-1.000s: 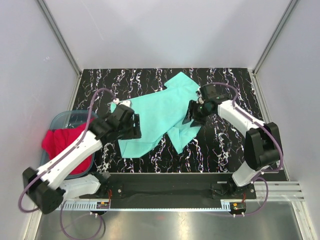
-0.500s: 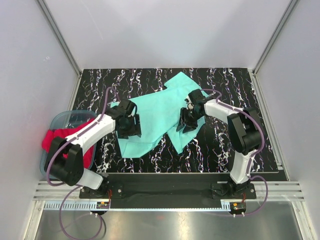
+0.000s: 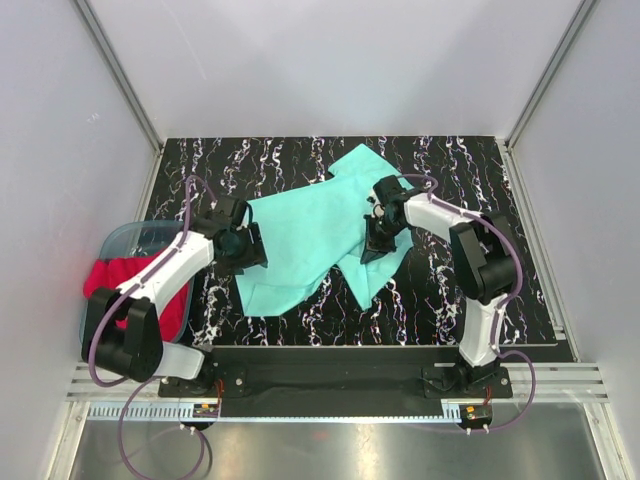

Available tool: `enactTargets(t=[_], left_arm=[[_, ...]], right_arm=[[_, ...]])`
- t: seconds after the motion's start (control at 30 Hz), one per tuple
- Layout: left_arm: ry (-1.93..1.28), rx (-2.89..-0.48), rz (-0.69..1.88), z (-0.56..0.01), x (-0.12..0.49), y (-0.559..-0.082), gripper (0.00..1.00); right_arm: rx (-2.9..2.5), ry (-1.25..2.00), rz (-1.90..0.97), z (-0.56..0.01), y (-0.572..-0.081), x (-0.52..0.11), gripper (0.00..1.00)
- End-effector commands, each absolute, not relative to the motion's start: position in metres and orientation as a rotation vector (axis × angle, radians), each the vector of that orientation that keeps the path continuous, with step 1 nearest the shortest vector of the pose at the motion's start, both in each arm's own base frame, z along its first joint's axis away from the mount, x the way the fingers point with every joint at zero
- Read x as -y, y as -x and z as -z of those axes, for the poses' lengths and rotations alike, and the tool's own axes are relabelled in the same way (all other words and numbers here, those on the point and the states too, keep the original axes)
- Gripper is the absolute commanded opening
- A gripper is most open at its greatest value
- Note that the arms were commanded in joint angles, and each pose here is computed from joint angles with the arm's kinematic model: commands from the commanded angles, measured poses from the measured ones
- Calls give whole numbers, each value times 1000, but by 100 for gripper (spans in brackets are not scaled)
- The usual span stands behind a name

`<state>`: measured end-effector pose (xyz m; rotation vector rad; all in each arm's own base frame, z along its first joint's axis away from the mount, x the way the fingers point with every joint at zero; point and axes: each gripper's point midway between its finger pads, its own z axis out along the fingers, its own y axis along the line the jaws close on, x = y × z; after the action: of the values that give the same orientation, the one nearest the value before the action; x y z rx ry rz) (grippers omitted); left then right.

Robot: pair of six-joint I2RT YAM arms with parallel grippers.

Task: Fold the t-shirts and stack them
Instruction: Flatten the tshirt out

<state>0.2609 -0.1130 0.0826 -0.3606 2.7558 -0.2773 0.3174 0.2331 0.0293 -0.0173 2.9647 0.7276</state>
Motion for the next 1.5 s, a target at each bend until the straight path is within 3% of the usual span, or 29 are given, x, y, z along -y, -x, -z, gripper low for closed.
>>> enactTargets(t=[0.0,0.1,0.23,0.37,0.5,0.6,0.63,0.77,0.9,1.47], left_arm=[[373,-2701,325,-93,115,-262,66],[378,-2739,353,-81,119,-257,66],[406,-2795,381,-61,125,-253,53],[398,-2784,523,-60,142,-255,54],[413,-2800,500,-52,140,-253,61],[422,-2807,474,-46,138,-254,57],[427,-2808,472,-45,138,-256,57],[437,-2831,458,-38,139,-257,54],[433,-2842,393,-31,131,-257,52],[425,-2864,254,-18,117,-255,37]], right_arm=[[-2903,151,-516,-78,-311,-204,0],[-2950,244,-500,-89,-281,-192,0],[-2921,318,-603,-109,-252,-207,0],[-2960,373,-640,-100,-223,-229,2],[-2983,369,-724,-95,-201,-249,19],[-2969,327,-782,-100,-194,-252,29],[-2966,323,-784,-102,-192,-251,39],[-2969,298,-677,-108,-187,-233,58],[-2941,211,-588,-114,-189,-212,58],[-2943,-11,-678,-104,-176,-191,55]])
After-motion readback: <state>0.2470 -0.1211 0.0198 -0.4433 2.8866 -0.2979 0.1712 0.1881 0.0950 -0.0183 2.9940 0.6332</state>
